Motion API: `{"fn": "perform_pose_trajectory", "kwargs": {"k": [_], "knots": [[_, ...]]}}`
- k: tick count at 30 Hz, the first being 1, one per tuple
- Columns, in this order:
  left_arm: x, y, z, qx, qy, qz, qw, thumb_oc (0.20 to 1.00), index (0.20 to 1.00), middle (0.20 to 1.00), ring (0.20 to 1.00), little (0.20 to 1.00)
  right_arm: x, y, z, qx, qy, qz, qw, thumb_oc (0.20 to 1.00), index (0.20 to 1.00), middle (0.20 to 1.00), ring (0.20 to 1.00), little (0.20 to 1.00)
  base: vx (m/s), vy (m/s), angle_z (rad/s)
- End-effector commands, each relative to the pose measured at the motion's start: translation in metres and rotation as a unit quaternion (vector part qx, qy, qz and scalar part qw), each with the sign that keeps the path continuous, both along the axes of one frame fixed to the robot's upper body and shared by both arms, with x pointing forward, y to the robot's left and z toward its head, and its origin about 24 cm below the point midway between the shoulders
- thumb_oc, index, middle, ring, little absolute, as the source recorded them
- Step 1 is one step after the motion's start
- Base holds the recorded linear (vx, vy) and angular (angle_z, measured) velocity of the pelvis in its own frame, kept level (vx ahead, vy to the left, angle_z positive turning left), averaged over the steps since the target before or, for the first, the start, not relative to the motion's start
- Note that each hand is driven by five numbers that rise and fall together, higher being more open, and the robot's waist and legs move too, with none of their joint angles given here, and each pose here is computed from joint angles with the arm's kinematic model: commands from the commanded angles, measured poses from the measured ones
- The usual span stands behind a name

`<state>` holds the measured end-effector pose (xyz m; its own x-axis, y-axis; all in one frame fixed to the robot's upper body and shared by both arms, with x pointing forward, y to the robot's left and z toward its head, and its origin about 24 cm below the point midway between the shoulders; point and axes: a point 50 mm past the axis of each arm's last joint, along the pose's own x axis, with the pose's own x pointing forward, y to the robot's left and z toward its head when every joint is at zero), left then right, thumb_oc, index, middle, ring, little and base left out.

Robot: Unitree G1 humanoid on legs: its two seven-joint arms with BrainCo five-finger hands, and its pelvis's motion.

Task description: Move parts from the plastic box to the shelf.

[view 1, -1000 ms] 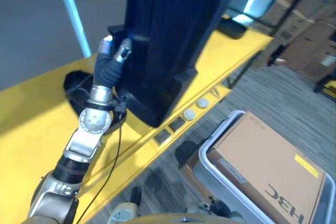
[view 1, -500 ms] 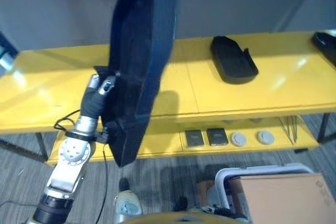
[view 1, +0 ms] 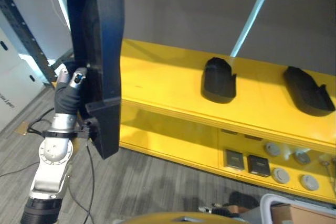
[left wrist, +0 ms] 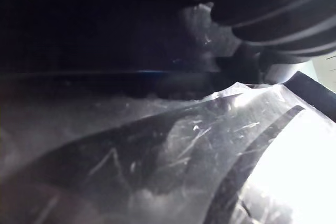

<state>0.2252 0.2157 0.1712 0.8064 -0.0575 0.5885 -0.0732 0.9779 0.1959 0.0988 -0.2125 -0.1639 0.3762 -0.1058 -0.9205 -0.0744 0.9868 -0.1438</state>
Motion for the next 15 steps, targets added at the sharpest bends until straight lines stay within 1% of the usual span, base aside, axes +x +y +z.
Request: {"fn": "perform_pose_trajectory", "kwargs": {"k": [1,4,7,11,13,15], "knots": [[-0.015,-0.011,0.029,0.021,-0.095,-0.014,0.995,0.200,0.200,0.200,0.200,0.200,0.032,-0.010,0.011,-0.040,-0.049,0.015,0.998,1.000,1.000,1.000,1.000,1.000,0.02,0.448,0.19],[-0.010,-0.016,0.026,0.017,-0.089,-0.027,0.996,0.200,0.200,0.200,0.200,0.200,0.029,-0.011,0.010,-0.040,-0.047,0.007,0.998,1.000,1.000,1.000,1.000,1.000,-0.01,0.325,0.18],[-0.005,-0.017,0.020,0.019,-0.069,-0.031,0.997,0.200,0.200,0.200,0.200,0.200,0.016,-0.008,0.006,-0.032,-0.033,0.002,0.999,1.000,1.000,1.000,1.000,1.000,0.12,0.165,0.05],[0.001,-0.021,0.016,0.001,-0.058,-0.036,0.998,0.200,0.200,0.200,0.200,0.200,-0.009,-0.012,0.000,-0.036,0.007,-0.014,0.999,1.000,1.000,1.000,1.000,1.000,0.20,0.021,0.13],[0.002,-0.024,0.017,-0.040,-0.062,-0.055,0.996,0.200,0.200,0.200,0.200,0.200,-0.017,-0.022,0.000,-0.042,0.027,-0.024,0.998,1.000,1.000,1.000,1.000,1.000,0.15,0.007,0.03],[0.002,-0.025,0.017,-0.067,-0.062,-0.070,0.993,0.200,0.200,0.200,0.200,0.200,-0.013,-0.031,0.003,-0.057,0.022,-0.017,0.998,1.000,1.000,1.000,1.000,1.000,0.02,0.043,-0.04]]}}
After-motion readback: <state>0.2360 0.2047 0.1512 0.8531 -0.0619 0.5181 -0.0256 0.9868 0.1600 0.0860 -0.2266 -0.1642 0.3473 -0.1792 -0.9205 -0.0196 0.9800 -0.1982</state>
